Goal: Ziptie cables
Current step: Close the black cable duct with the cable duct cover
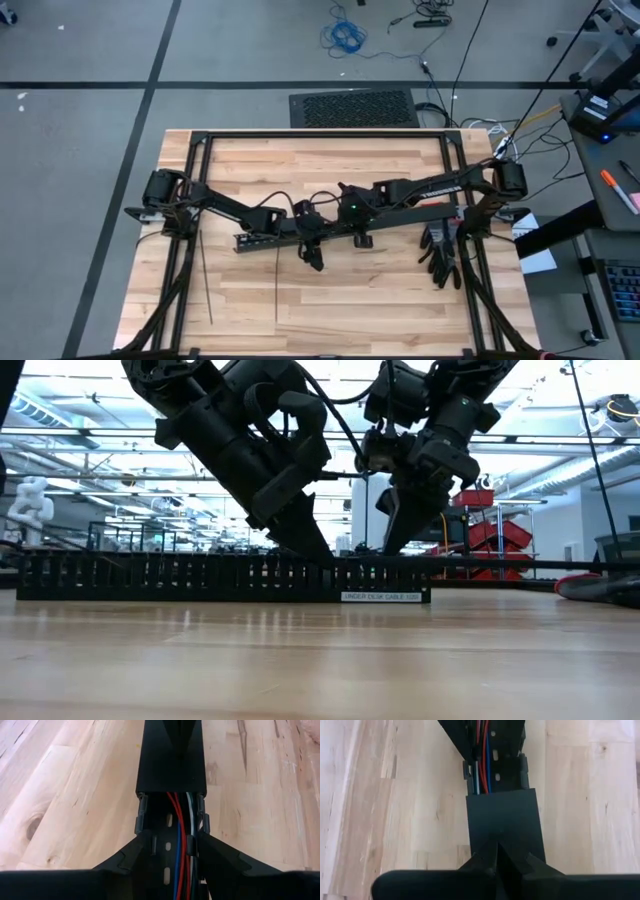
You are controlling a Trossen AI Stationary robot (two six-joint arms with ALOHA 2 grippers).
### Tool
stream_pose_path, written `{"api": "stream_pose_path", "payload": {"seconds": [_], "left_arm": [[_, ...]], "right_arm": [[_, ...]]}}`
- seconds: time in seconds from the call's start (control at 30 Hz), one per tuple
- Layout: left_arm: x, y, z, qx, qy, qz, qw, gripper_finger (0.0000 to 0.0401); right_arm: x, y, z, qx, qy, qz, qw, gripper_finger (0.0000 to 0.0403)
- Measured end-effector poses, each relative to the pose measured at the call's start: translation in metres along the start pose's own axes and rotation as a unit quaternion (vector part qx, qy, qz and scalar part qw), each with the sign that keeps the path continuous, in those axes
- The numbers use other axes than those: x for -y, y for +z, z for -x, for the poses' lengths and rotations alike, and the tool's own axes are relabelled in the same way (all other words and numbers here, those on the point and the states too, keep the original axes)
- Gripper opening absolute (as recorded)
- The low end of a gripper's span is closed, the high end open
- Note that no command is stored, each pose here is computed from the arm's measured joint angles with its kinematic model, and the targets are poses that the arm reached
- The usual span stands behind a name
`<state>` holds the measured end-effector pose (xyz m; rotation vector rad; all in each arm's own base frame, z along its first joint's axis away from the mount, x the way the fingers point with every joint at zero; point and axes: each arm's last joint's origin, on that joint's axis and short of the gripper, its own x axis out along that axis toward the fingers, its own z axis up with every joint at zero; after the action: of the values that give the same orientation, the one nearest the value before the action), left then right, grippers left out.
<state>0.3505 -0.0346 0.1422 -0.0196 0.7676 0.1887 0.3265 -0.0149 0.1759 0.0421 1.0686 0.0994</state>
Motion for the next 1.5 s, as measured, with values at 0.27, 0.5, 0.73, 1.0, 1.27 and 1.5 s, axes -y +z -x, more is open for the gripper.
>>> {"api": "stream_pose_path", "payload": {"seconds": [0.27, 0.5, 0.73, 1.0, 1.27, 1.5], "left_arm": [[0.001, 0.000, 0.000, -0.003, -0.028, -0.012, 1.000, 0.0158], [-0.003, 0.000, -0.002, -0.012, -0.061, -0.006, 0.998, 0.0226], [-0.009, 0.002, -0.001, -0.001, -0.016, 0.022, 1.000, 0.0264], [-0.008, 0.006, 0.001, 0.003, -0.010, 0.011, 1.000, 0.0265], [0.001, 0.013, 0.004, 0.019, -0.010, -0.007, 1.000, 0.0265], [0.004, 0.015, 0.009, 0.019, 0.007, -0.030, 0.999, 0.0265]], "right_arm": [[0.001, 0.001, -0.005, 0.002, 0.001, 0.001, 1.000, 0.0000], [0.001, 0.000, -0.005, 0.001, 0.001, 0.000, 1.000, 0.0000], [0.001, 0.000, -0.006, 0.001, 0.001, 0.000, 1.000, 0.0000], [0.001, 0.000, -0.006, 0.000, 0.001, 0.001, 1.000, 0.0000], [0.001, -0.001, -0.006, -0.004, 0.002, 0.001, 1.000, 0.0000], [0.001, -0.002, -0.006, -0.006, 0.003, 0.001, 1.000, 0.0000]]}}
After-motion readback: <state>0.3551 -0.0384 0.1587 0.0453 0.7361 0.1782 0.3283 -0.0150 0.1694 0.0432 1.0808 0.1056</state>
